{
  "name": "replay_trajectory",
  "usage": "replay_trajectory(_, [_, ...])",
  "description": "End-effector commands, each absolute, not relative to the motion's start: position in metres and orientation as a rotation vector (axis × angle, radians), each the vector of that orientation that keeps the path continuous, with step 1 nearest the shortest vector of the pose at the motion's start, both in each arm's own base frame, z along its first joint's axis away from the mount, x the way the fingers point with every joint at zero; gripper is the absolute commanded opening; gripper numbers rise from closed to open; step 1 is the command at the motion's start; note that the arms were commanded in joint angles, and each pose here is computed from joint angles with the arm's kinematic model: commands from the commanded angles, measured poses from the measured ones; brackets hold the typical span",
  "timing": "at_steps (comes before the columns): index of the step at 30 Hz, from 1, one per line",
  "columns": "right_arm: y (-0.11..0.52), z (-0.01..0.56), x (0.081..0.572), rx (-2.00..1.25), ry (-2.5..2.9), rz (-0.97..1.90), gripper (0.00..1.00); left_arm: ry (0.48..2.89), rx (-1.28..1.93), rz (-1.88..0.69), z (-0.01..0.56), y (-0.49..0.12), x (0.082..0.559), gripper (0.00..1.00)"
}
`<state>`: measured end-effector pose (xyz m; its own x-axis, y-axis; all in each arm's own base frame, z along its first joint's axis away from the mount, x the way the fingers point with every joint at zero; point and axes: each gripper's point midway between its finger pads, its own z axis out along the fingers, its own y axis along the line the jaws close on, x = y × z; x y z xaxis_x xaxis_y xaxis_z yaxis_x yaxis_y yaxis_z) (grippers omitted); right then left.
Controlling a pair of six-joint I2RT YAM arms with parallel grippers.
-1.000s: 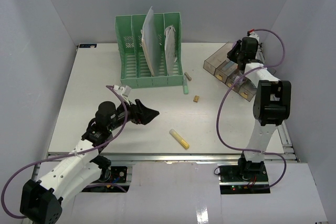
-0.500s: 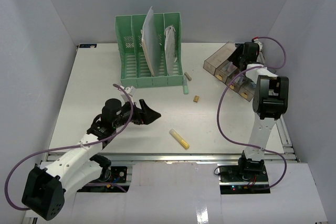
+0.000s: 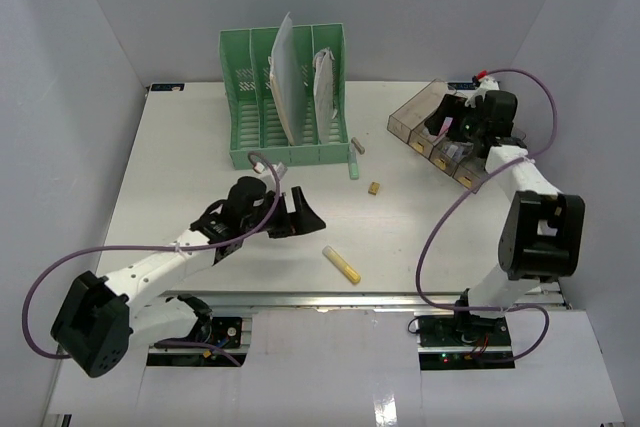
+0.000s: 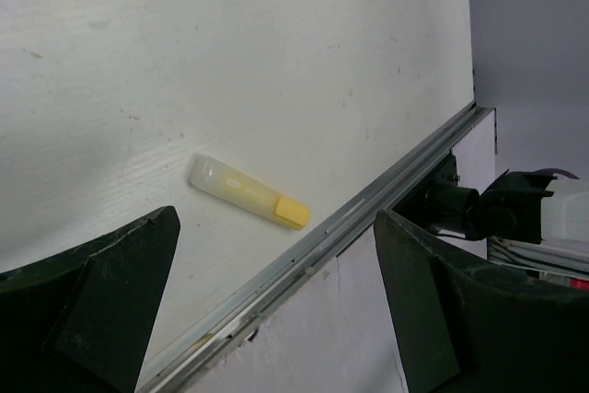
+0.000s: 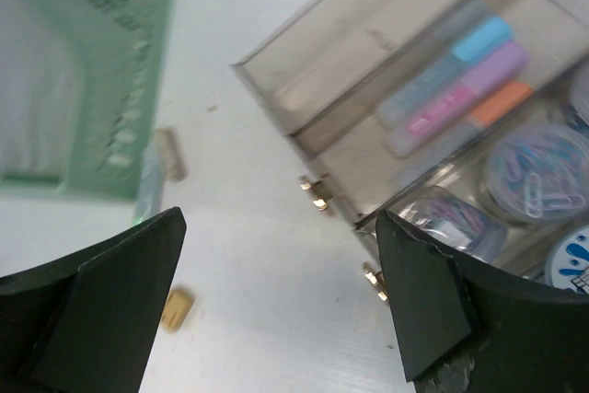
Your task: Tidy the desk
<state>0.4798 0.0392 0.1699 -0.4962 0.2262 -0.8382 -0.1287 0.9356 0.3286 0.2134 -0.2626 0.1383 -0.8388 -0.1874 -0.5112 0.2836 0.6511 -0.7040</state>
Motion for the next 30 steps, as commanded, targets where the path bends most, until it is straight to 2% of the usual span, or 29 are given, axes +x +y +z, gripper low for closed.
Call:
replay_trajectory(1, [0.11, 0.204, 0.396, -0.596, 1.908, 0.744, 0.96, 2.467, -0.1, -1.002, 0.129, -0.273, 0.206, 0.98])
replay_trajectory(4, [0.126, 0.207, 0.347, -0.763, 1.869, 0.834, 0.94, 2.619, -0.232, -0.905, 0.114, -0.272, 0.197, 0.98])
replay_trajectory(7, [0.13, 0.187, 0.315, -0.81, 1.871, 0.853, 0.93, 2.752, -0.401, -0.729, 0.102, -0.274, 0.193, 0.98])
replay_trajectory(14, [0.131, 0.208, 0.295, -0.837, 1.769, 0.8, 0.9, 3.012, -0.603, -0.186, 0.069, -0.294, 0.176, 0.98])
replay_trajectory(19, [0.131, 0.21, 0.289, -0.846, 1.751, 0.802, 0.9, 3.052, -0.636, -0.124, 0.063, -0.322, 0.176, 0.98])
replay_trajectory(21, [0.131, 0.21, 0.287, -0.845, 1.749, 0.804, 0.9, 3.087, -0.664, -0.117, 0.059, -0.33, 0.172, 0.94])
replay_trajectory(28, [0.129, 0.219, 0.284, -0.846, 1.723, 0.79, 0.9, 3.126, -0.7, -0.082, 0.043, -0.345, 0.165, 0.7])
replay_trajectory(30, [0.128, 0.22, 0.283, -0.845, 1.719, 0.786, 0.9, 3.126, -0.702, -0.077, 0.04, -0.346, 0.165, 0.67])
